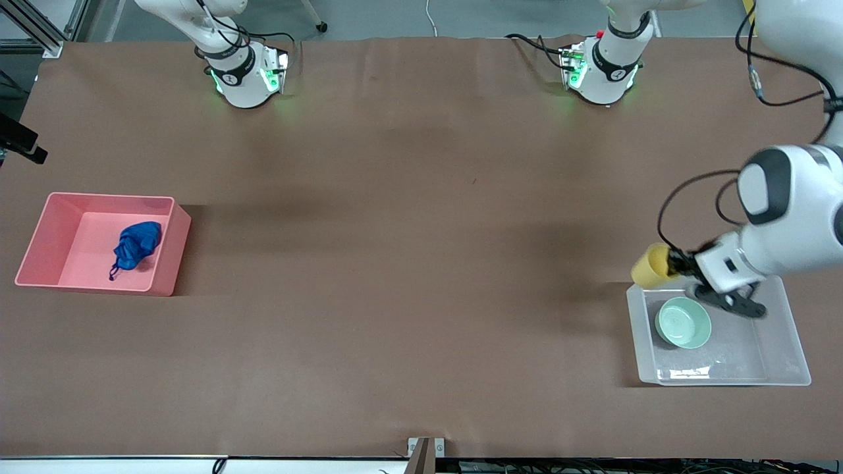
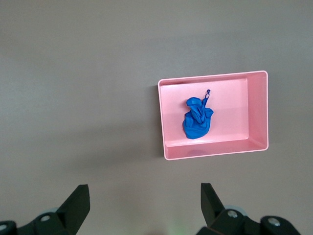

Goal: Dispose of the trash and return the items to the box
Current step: 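Carry the yellow cup with the left gripper into the green bowl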

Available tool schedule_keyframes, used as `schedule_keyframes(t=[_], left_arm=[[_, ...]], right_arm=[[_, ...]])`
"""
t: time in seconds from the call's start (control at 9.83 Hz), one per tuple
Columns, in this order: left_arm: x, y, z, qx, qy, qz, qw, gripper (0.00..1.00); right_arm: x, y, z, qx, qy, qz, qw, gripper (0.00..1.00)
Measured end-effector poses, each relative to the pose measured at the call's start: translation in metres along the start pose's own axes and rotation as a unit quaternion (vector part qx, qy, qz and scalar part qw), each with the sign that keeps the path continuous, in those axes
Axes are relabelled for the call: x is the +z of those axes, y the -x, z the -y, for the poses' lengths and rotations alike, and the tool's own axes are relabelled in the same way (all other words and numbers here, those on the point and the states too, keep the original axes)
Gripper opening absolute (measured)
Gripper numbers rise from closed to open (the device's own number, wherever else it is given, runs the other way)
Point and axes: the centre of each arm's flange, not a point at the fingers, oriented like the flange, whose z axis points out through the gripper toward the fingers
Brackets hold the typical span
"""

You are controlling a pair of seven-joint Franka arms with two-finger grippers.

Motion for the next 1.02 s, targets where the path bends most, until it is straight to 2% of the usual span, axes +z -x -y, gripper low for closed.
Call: schedule_keyframes(t=[0.41, 0.71, 0.92, 1.02], left_arm=[[0.054, -0.016, 0.078, -0.042, -0.031, 0.021, 0.998, 0.04], [0.079, -0.011, 0.097, -0.051, -0.033, 0.036, 0.997, 0.04], [0.088, -0.015, 0.100, -0.050, -0.040, 0.026, 0.998, 0.07], [0.088, -0.016, 0.100, -0.050, -0.042, 0.021, 0.998, 0.17]], right_arm=[[0.000, 0.000, 0.000, 0.000, 0.000, 0.000, 1.000, 1.00], [0.000, 0.000, 0.000, 0.000, 0.000, 0.001, 1.000, 1.00], [0.000, 0.000, 0.000, 0.000, 0.000, 0.001, 1.000, 1.00], [0.000, 0.000, 0.000, 0.000, 0.000, 0.001, 1.000, 1.00]])
